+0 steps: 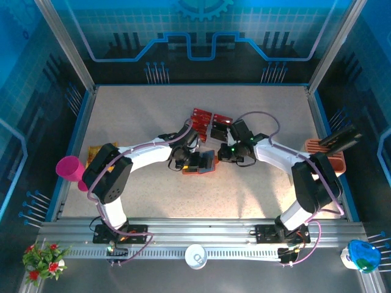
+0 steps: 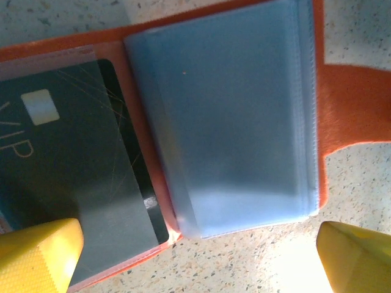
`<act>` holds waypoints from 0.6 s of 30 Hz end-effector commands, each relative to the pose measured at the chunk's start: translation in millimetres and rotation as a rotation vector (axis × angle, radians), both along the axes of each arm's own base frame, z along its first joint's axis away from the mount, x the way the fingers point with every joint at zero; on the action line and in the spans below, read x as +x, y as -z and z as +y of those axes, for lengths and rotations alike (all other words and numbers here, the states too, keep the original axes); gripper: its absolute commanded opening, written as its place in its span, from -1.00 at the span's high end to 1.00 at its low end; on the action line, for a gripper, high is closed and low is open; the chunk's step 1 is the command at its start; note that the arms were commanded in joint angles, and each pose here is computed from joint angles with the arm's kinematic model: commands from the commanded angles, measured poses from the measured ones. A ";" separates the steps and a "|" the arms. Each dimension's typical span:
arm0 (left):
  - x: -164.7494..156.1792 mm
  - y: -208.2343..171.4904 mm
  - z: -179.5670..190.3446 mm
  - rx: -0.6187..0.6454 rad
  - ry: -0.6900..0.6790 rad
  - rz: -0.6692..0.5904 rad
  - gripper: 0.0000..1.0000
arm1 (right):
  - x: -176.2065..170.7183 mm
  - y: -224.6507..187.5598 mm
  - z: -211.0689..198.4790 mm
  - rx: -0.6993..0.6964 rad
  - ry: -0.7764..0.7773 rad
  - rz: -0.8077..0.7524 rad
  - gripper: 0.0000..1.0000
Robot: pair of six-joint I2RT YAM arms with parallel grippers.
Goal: Put the credit cards into the card holder
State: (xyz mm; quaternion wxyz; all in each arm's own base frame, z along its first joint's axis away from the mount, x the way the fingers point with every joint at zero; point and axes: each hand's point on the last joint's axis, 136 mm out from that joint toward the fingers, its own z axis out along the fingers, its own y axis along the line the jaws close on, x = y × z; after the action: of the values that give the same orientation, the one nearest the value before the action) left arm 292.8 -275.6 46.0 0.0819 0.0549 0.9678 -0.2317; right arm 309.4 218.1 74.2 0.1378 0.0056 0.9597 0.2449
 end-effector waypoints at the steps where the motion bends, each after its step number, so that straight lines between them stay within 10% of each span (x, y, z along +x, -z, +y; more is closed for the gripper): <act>1: -1.1 7.3 2.9 0.021 0.018 -0.012 -0.99 | 11.4 -15.7 8.7 0.055 0.032 -0.002 0.86; 18: 2.9 -8.9 -0.3 -0.004 0.009 -0.041 -0.99 | 6.9 -12.0 15.3 0.042 0.030 -0.002 1.00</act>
State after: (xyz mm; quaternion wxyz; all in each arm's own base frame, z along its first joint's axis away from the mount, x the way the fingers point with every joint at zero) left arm 293.2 -273.9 42.7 0.0858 0.0539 0.9682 -0.2285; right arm 326.7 234.9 88.2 0.1488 0.0205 0.9531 0.2628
